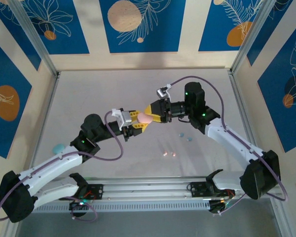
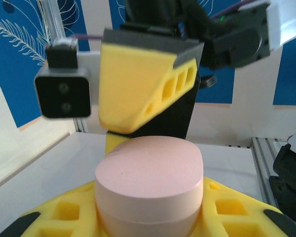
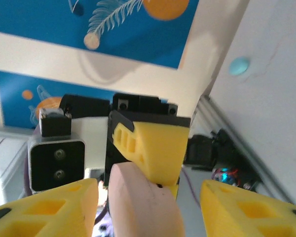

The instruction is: Insert wireless bluetooth earbuds into charging case

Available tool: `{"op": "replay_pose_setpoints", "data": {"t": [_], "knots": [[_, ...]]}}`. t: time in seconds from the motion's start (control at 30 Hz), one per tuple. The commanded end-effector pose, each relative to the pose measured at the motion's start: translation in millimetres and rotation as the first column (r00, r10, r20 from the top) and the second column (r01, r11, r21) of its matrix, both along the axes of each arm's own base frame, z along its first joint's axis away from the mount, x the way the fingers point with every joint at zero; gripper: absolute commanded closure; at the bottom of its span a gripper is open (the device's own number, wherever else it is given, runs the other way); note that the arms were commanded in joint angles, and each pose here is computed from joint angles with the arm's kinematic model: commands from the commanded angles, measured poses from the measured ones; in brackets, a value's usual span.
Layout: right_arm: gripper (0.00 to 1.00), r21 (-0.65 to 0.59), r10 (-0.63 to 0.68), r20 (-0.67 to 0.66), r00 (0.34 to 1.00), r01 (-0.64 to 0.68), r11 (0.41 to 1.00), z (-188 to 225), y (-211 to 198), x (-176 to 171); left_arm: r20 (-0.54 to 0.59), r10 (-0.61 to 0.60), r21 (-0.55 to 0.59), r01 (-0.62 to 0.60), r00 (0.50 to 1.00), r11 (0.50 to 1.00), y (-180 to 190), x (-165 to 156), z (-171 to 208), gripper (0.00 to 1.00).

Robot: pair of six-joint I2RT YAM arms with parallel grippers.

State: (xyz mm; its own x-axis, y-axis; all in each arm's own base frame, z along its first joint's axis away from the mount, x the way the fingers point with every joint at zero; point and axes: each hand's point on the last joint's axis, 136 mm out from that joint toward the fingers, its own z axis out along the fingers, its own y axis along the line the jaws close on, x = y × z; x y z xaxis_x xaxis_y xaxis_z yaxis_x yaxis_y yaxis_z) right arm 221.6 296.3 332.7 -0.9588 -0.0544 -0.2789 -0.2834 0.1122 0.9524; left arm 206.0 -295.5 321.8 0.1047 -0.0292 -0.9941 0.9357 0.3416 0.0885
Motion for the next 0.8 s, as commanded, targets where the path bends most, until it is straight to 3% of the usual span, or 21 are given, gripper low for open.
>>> {"op": "replay_pose_setpoints", "data": {"t": [0.0,0.1,0.23,0.37,0.77], "knots": [[0.41,-0.148,-0.136,0.235,0.963,0.173,0.974,1.7,-24.5,0.0,-0.008,-0.015,-0.041,0.015,1.0,0.999,-1.1,-2.6,15.5,0.79],[0.4,-0.178,-0.174,0.417,0.892,0.268,0.947,3.9,-40.9,0.0,-0.058,-0.032,-0.076,0.028,0.998,0.997,-3.9,-1.1,15.4,0.79],[0.39,-0.198,-0.091,0.553,0.828,0.237,0.951,0.3,-46.4,-16.3,-0.112,-0.068,-0.105,0.056,0.991,0.993,-9.9,-0.7,14.9,0.79],[0.38,-0.253,-0.009,0.576,0.817,0.189,0.949,-8.3,-42.7,-27.6,-0.121,-0.09,-0.139,0.073,0.989,0.988,-12.5,-0.5,17.3,0.8],[0.38,-0.309,-0.013,0.579,0.815,0.234,0.922,-18.8,-39.7,-14.1,-0.126,-0.131,-0.126,0.115,0.983,0.985,-17.4,-4.7,16.9,0.8]]}}
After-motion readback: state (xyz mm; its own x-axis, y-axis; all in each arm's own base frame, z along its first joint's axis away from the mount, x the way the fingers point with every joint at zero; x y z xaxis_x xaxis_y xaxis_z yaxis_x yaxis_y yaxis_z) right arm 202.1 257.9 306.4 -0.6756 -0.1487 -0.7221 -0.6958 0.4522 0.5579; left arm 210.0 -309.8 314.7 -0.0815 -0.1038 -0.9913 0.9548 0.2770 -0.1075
